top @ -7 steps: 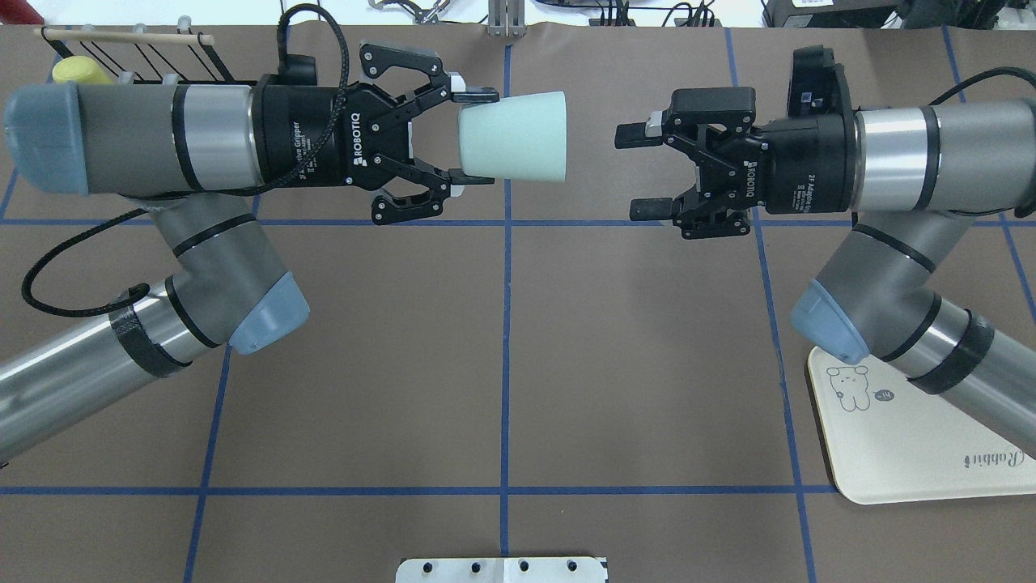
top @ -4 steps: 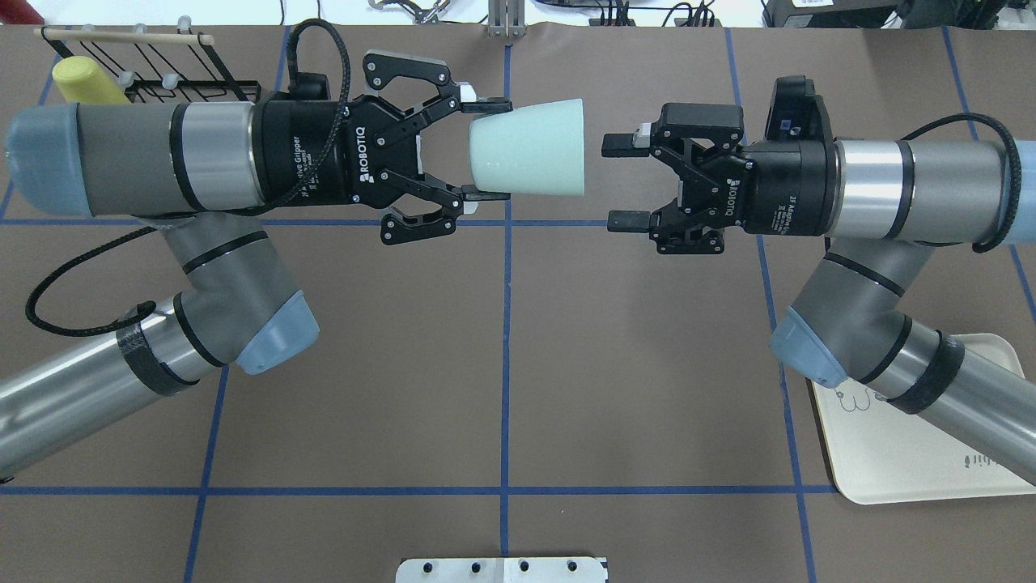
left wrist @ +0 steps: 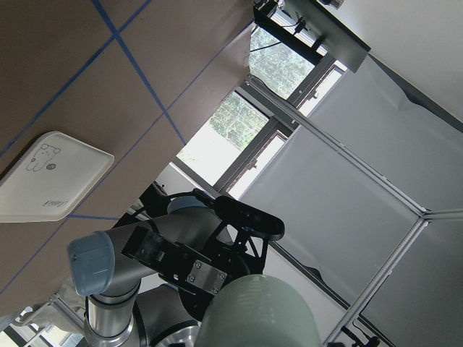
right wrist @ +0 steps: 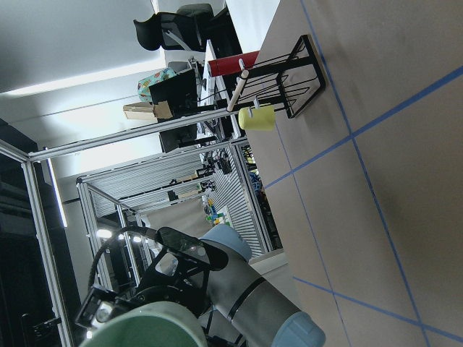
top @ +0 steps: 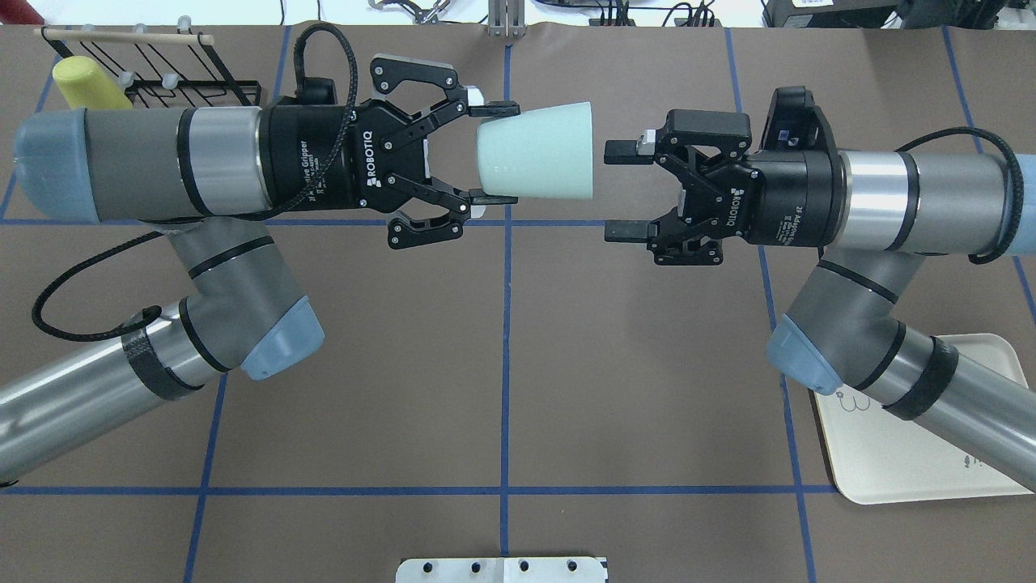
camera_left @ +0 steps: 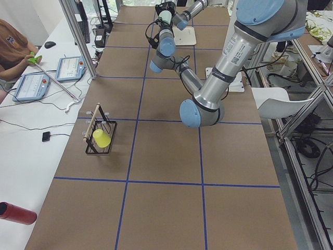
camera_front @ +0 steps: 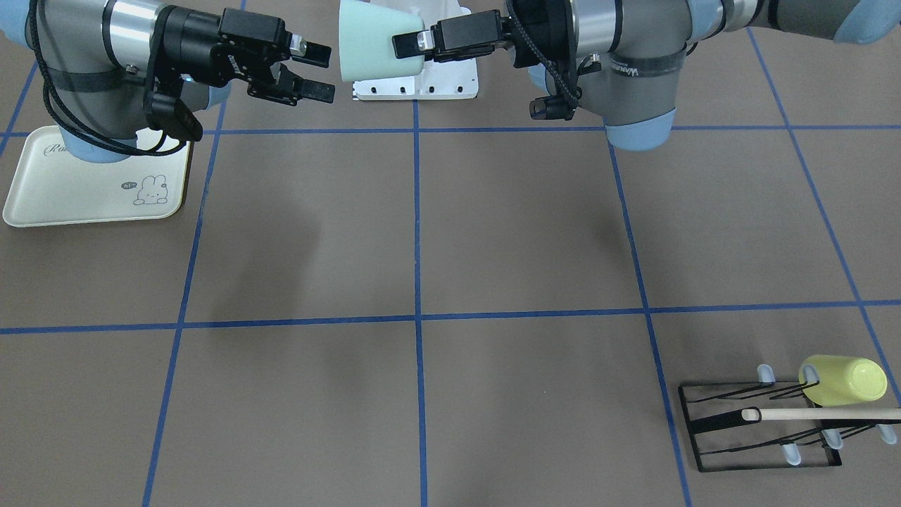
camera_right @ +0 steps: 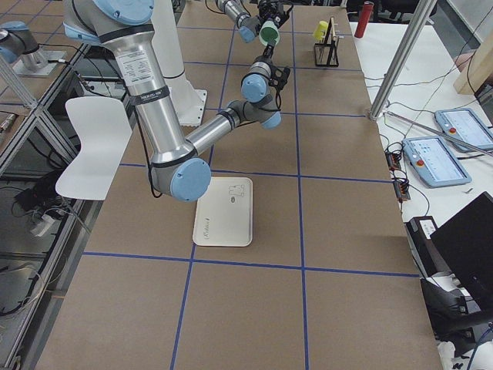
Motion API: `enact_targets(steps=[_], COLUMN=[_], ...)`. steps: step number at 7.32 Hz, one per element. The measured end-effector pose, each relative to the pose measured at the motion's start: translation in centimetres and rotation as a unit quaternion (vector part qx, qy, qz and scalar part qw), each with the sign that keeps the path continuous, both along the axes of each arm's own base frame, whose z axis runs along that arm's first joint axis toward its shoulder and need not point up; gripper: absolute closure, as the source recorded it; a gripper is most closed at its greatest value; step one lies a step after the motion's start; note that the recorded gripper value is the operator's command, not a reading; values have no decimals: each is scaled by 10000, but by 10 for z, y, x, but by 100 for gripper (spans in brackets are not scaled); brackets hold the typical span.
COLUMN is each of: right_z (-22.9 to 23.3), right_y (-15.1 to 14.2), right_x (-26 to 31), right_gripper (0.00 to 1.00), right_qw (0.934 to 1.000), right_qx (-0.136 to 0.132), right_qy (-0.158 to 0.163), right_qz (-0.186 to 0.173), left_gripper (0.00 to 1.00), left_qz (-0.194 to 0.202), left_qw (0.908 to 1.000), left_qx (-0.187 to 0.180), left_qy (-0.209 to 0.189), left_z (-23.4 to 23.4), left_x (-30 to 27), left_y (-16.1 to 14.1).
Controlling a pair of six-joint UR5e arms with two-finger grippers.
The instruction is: Left arm grabs green cup and hands to right arm on tray
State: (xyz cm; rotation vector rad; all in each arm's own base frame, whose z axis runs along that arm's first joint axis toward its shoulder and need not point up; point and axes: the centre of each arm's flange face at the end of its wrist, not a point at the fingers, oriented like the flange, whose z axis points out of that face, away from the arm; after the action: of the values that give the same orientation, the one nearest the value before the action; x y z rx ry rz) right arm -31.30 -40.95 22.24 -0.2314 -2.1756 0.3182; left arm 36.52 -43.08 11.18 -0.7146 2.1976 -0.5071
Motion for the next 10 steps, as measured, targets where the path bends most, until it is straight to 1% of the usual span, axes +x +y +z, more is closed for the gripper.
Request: enact_targets(steps=[1, 3, 6, 7, 8, 9, 10], right_z=[0, 2, 4, 4, 4, 4, 7], right_y=[3, 9, 15, 16, 16, 17, 18], right_x=[-2, -4, -2, -2, -2, -1, 0], right_gripper=[14, 38, 53, 63, 82, 100, 100], right_qw=[10000, 9999, 9995, 9995, 9994, 9994, 9992], right_qx=[29, 83, 181, 190, 195, 212, 245], right_qy=[-35, -92, -209, -219, -225, -245, -286], right_qz=[-36, -107, -144, -147, -147, -146, -146], left_gripper=[100, 100, 100, 100, 100, 67, 1], left_qz=[-16, -4, 110, 157, 180, 181, 182], left_qw=[10000, 9998, 9998, 9997, 9996, 9995, 9994], left_qx=[-42, -108, -149, -160, -183, -217, -231], left_qy=[54, 140, 100, 94, 115, 148, 160], left_z=[-4, -10, -8, -8, -9, -11, -11], left_x=[5, 16, 35, 40, 46, 51, 53], left_y=[2, 8, 16, 19, 22, 25, 27])
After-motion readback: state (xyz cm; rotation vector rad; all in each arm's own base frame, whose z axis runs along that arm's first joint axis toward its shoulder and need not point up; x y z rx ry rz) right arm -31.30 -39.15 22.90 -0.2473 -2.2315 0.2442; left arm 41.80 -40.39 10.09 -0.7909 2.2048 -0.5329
